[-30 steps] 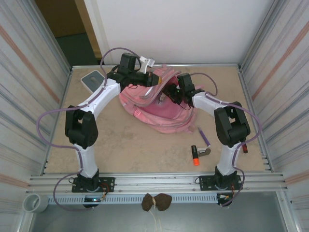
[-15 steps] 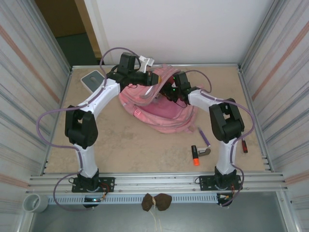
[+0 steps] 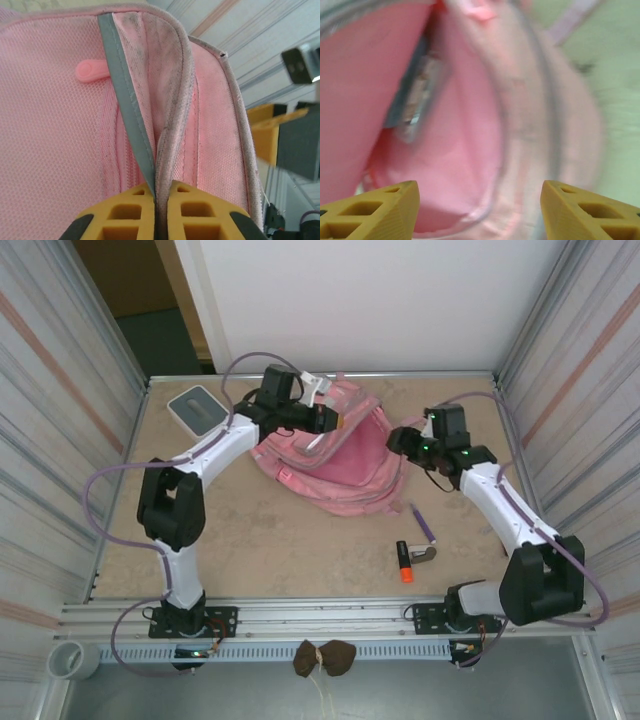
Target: Pack the student bag
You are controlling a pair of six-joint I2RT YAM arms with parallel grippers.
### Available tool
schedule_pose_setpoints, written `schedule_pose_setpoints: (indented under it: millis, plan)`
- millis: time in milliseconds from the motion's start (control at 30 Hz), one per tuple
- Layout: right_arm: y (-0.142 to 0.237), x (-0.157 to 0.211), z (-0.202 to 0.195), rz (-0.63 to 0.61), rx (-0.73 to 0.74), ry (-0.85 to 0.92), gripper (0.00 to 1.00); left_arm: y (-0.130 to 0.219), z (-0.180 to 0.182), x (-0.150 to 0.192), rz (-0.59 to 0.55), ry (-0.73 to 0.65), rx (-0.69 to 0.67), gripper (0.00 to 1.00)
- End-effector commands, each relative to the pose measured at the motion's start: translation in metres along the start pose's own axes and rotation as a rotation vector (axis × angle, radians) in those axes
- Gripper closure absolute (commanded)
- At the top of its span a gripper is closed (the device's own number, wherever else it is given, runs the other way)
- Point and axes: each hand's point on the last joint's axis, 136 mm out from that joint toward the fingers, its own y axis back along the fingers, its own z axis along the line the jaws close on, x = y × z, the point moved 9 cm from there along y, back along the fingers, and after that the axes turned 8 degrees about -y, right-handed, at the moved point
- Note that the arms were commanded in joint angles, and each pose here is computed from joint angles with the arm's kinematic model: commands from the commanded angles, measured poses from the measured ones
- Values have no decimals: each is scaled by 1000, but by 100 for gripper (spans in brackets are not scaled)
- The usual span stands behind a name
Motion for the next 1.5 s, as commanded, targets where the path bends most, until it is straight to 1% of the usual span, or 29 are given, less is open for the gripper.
schedule_pose_setpoints:
  millis: [0,67,100,233,300,333,367,400,467,533,600,667,733,833,967,1067,1233,1367,1467]
  plan:
    - [10,6,-20,8,131,51,34,-3,-8,8,40,-80,-69,77]
    - [13,4,-15,-2,125,63,33,1,-14,8,48,-113,-102,68]
    - [13,3,-12,-10,118,73,33,7,-18,6,34,-134,-122,64]
    - [8,10,9,-38,126,172,31,41,-33,3,-69,-206,-236,47]
    - [2,16,21,-31,134,230,31,58,-36,9,-120,-220,-315,40]
    - [-3,21,27,-17,127,256,31,65,-32,18,-135,-202,-365,36]
    - [-8,25,32,0,114,275,31,74,-31,24,-158,-180,-400,34]
    - [-15,31,37,25,92,292,31,83,-24,34,-173,-128,-437,33]
    - [-30,42,47,74,41,315,31,101,-5,54,-195,13,-481,33]
    - [-45,52,53,117,15,319,33,117,18,77,-206,145,-496,32]
    - [-57,57,52,134,41,313,34,127,35,93,-200,230,-513,32]
    - [-65,57,44,124,103,293,36,132,48,103,-191,289,-515,32]
    - [-70,56,36,108,143,286,37,130,58,108,-178,321,-506,32]
    - [-74,51,29,92,157,272,38,117,68,106,-159,342,-465,32]
    - [-75,34,15,46,212,259,40,92,89,104,-116,393,-399,32]
    - [-76,16,6,15,243,255,42,74,91,105,-82,398,-336,34]
    - [-87,-15,-3,-12,289,250,44,42,61,106,-19,317,-254,36]
    - [-99,-43,0,-29,350,267,44,14,22,111,52,236,-163,37]
    - [-96,-61,7,-47,381,287,42,6,-4,112,84,163,-137,38]
